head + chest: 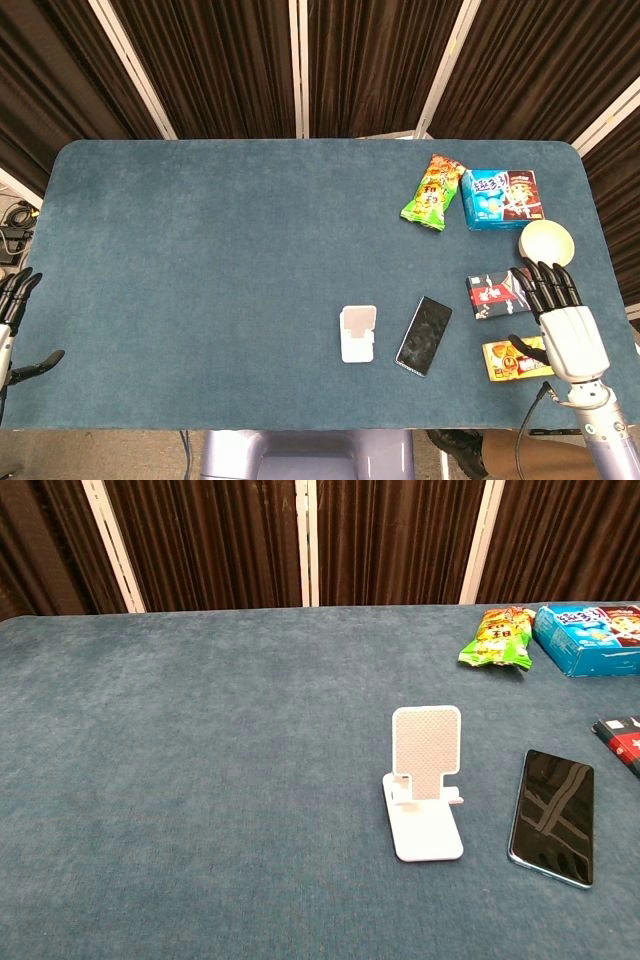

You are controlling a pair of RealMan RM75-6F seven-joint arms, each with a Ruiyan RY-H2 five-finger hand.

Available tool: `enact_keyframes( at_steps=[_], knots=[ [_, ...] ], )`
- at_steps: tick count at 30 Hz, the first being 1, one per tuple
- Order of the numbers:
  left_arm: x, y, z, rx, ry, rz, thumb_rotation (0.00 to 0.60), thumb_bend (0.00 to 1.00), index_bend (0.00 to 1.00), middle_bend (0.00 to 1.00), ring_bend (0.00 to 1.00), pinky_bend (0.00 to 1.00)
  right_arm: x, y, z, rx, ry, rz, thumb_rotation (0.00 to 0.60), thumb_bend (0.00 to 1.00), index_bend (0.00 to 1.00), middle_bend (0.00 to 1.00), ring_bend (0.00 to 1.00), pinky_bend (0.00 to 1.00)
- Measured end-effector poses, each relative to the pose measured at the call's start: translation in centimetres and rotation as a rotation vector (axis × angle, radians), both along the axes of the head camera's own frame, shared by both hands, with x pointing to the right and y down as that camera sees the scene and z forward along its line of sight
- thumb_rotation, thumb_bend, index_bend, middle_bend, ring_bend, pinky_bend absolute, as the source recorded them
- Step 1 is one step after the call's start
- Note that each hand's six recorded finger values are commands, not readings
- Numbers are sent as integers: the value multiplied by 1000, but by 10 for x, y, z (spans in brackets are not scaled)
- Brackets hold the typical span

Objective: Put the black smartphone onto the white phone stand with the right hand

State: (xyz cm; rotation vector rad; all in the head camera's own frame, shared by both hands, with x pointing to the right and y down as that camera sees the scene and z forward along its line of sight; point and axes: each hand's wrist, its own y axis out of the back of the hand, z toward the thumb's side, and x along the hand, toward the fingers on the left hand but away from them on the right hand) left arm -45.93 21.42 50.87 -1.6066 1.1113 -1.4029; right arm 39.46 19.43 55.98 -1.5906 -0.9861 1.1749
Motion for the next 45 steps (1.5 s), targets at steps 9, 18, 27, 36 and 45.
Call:
enact_keyframes(
  at_steps=[9,18,27,36,45],
  knots=[
    [-2,-2,1,-4,0,-9,600,0,0,0,0,0,-9,4,16,-101,-26,-68,600,0,0,0,0,0],
    [-4,-6,12,-31,-29,-16,600,0,0,0,0,0,-34,-1,66,-317,140,-423,600,0,0,0,0,0],
    [-7,-11,28,-64,-76,-39,600,0,0,0,0,0,-58,-8,97,-282,336,-885,600,7,0,13,0,0],
    [-11,-15,42,-98,-110,-60,600,0,0,0,0,0,-79,-17,117,-213,397,-1123,600,1,0,2,0,0],
    [-13,-18,51,-117,-126,-70,600,0,0,0,0,0,-98,-23,132,-151,401,-1235,600,0,0,1,0,0]
  ],
)
